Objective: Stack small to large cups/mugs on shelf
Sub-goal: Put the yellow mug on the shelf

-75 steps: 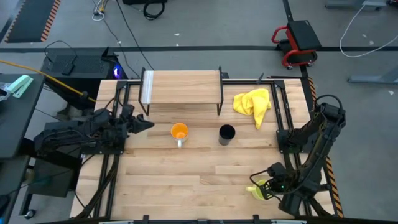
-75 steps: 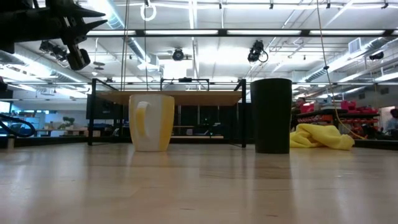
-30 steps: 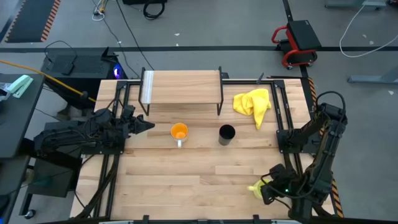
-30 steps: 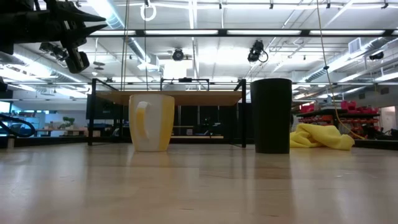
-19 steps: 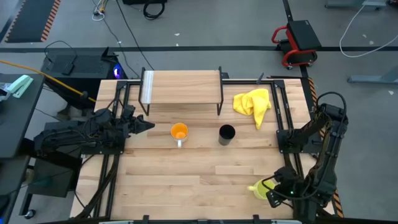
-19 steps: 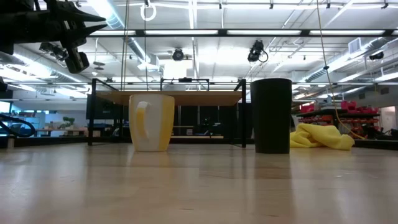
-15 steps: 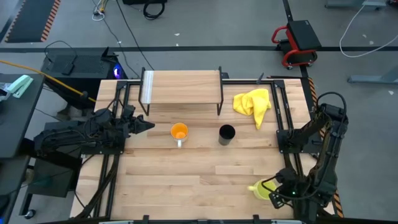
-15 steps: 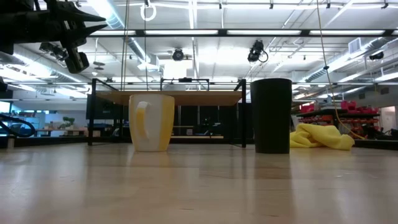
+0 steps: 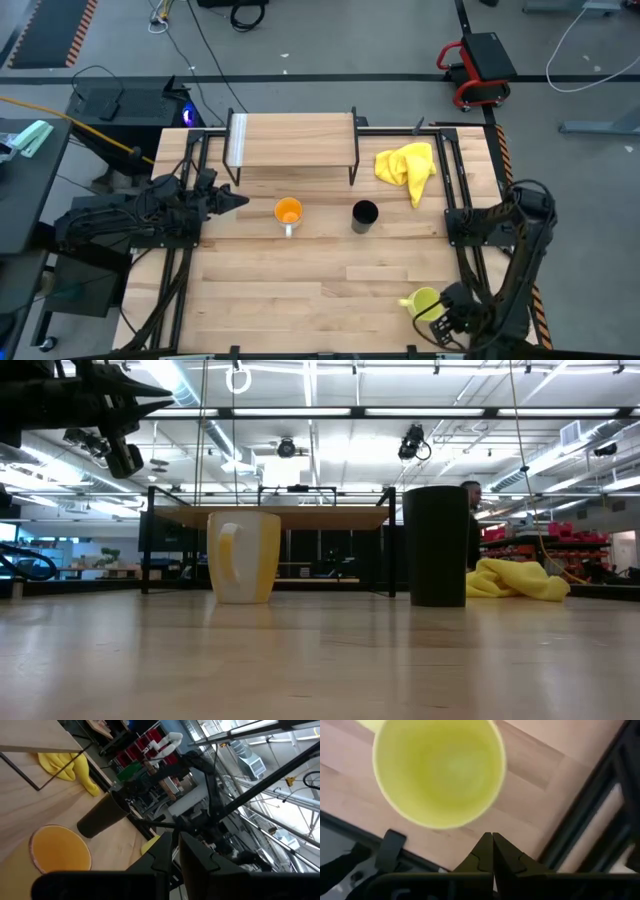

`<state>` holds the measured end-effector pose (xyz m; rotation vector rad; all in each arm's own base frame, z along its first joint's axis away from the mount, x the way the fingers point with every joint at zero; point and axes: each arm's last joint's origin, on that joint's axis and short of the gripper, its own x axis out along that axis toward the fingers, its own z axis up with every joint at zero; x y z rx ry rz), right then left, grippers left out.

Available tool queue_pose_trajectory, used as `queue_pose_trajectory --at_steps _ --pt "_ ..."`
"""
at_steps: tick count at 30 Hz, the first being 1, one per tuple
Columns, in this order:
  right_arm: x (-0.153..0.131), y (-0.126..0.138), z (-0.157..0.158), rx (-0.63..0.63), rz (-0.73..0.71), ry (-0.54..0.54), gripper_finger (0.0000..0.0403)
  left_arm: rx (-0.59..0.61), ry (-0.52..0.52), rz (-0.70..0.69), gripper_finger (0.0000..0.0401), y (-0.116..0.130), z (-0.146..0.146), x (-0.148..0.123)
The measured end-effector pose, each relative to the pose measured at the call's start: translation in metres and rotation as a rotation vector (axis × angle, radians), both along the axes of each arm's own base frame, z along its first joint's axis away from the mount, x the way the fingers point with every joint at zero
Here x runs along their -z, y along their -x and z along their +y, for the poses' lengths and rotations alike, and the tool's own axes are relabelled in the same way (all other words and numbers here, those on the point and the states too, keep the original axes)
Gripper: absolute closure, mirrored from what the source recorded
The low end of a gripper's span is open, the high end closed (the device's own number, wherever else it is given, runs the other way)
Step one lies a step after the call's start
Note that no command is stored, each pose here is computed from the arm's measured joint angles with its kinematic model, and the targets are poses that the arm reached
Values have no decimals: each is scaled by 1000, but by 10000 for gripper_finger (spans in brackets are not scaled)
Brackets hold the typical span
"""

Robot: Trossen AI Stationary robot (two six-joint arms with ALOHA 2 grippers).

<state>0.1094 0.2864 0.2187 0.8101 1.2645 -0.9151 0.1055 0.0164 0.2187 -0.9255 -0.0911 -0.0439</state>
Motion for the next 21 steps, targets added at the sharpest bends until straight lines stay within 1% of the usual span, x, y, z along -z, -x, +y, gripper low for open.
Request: queue_pose_trajectory --at_steps 3,6,8,11,15,21 --pt "10 -3 3 -13 8 31 400 -4 3 0 360 0 0 0" --pt "17 -11 8 28 0 4 400 -3 11 0 358 0 0 0" --pt "19 -14 4 44 14 35 400 -3 16 0 358 0 0 0" --pt "22 -25 1 74 16 32 400 -2 18 1 362 0 0 0" --pt "24 -40 -11 124 20 43 400 -2 19 5 366 0 0 0" --pt "26 -61 -24 187 23 46 400 -2 16 7 362 0 0 1"
